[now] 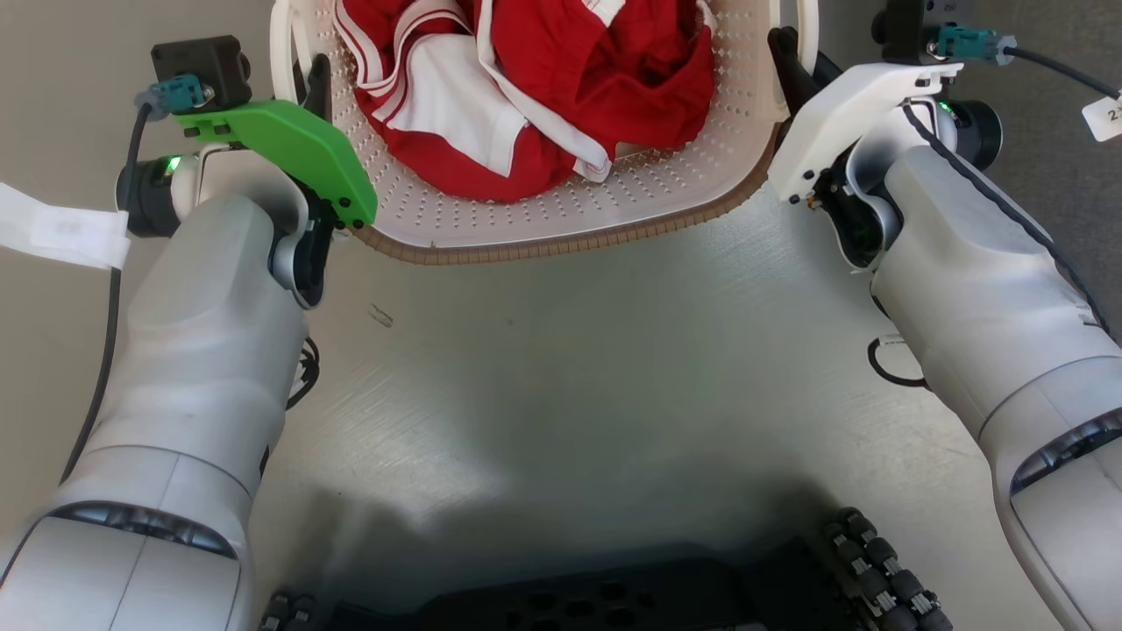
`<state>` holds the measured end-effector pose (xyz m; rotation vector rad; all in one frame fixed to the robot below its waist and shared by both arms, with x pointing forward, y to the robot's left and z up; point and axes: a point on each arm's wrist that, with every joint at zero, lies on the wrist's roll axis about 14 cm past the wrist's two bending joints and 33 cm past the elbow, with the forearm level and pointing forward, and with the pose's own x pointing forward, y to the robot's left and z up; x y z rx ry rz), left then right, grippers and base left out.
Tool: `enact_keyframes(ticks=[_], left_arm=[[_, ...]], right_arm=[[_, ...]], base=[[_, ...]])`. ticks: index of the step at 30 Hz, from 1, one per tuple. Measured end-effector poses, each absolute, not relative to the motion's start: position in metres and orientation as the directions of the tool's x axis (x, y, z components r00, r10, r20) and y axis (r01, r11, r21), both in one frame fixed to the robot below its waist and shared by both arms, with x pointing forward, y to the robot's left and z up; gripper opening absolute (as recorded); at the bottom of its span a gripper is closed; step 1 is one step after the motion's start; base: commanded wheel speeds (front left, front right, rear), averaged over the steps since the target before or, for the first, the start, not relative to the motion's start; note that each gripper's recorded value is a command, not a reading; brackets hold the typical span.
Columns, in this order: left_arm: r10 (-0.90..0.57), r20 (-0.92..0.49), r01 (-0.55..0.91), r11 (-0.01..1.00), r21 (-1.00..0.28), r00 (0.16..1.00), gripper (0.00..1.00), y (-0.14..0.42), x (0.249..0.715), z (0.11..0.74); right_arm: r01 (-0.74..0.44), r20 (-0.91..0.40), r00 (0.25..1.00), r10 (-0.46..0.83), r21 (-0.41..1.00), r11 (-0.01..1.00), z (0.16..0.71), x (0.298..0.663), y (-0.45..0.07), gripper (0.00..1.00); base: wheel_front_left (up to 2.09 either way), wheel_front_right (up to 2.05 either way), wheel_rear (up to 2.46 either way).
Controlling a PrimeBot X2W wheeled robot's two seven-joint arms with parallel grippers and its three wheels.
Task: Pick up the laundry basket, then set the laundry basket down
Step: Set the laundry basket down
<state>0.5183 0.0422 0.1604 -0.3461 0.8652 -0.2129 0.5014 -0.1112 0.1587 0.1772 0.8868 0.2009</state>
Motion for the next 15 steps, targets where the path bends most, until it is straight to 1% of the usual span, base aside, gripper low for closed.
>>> enact_keyframes(ticks=[15], left_arm=[[-0.319,-0.743,0.028,0.926,-0.375,0.589,0.0,0.044,0.51,0.133]], right_arm=[[-0.087,-0.78,0.573,0.25,0.246,0.965,0.132,0.492,-0.109,0.0]], base=[[0.0,0.0,0.0]])
